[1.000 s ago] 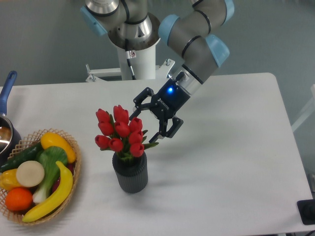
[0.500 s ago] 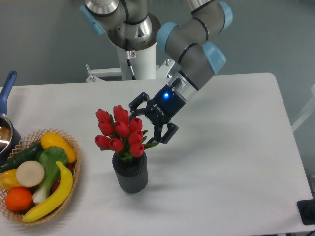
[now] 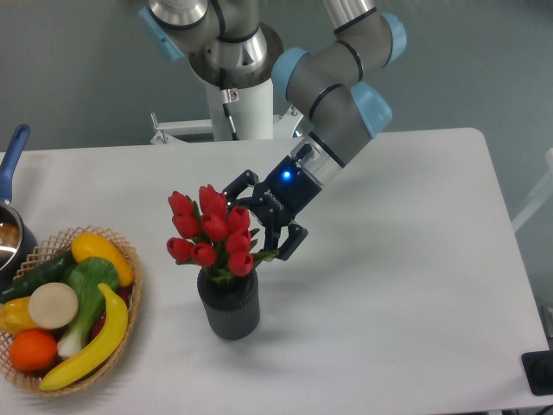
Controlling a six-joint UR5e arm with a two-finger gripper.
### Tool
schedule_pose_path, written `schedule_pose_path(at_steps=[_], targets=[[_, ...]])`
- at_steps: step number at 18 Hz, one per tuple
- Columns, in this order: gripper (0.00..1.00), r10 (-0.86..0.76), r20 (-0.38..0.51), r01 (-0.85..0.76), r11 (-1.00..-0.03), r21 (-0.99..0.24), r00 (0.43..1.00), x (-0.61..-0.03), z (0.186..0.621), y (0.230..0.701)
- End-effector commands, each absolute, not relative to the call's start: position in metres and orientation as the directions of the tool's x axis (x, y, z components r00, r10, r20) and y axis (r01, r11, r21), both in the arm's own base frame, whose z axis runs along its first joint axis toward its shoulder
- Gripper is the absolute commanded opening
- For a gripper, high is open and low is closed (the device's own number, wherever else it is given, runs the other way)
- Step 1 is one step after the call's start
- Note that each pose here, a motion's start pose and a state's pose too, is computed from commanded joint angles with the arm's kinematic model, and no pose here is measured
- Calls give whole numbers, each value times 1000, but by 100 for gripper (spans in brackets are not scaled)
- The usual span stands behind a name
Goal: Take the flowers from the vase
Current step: 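Position the open gripper around the tulip stems below the blooms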
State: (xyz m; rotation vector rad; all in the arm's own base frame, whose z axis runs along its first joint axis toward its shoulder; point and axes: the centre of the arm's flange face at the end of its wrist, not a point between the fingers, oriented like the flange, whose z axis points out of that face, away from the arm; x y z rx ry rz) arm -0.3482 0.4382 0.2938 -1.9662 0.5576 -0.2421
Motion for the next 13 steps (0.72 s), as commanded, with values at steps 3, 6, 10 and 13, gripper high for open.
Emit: schedule_pose_path(at_steps=[3,6,10,13], targets=[[100,-483,-78,-272,-347,-898,872,-353,296,441],[100,-488,-75,-272,-347,-898,869,-354,293,446],[100,-508,-79,-283,-338,-897,858,-348,294,456],[100,-512,-82,-287,-335,-897,855,-349,295,460]])
